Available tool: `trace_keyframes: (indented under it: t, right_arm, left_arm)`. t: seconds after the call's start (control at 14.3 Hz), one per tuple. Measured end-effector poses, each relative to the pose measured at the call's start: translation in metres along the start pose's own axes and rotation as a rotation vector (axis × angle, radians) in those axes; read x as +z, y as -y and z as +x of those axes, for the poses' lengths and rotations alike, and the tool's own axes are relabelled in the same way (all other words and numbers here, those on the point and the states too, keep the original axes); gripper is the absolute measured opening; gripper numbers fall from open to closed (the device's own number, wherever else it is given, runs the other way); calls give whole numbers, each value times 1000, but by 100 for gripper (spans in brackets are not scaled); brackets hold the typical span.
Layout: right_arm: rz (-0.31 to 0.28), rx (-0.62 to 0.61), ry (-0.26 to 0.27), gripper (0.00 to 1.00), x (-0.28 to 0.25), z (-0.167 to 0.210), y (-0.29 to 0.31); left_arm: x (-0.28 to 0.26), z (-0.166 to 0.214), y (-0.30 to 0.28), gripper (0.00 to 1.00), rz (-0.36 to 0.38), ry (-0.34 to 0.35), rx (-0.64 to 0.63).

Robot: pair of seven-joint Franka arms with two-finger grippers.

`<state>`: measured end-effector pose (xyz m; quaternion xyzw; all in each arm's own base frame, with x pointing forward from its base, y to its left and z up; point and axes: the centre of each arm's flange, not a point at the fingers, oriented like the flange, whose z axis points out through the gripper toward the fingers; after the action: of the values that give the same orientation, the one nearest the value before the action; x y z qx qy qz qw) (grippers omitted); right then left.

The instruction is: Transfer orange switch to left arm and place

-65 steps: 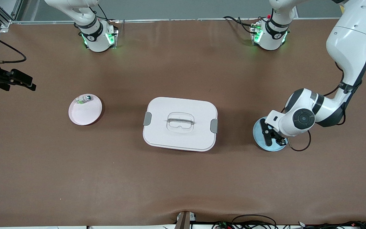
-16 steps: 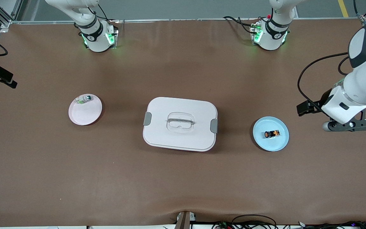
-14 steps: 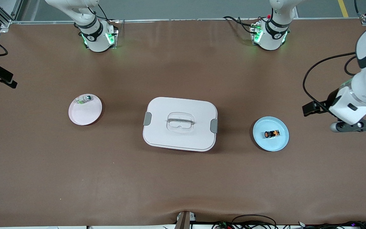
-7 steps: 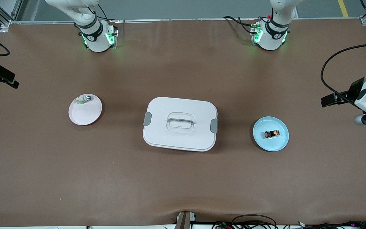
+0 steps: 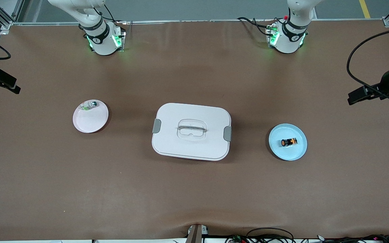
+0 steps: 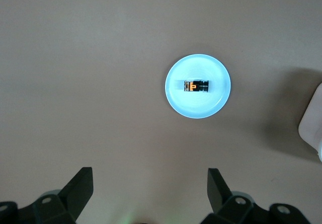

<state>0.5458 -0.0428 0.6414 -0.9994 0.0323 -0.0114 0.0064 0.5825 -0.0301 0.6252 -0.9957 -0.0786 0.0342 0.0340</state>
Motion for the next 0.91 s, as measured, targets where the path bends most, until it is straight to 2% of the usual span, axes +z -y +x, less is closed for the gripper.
trace_keyframes:
  t: [0.63,0.91]
  right_arm:
    - [0,-10,0,100,0,0,5]
    - [0,-10,0,100,0,0,5]
  left_arm:
    - [-21,-26,16,100,-53,-10,-33]
    - [-26,-38,31,100,-69,-14,-3]
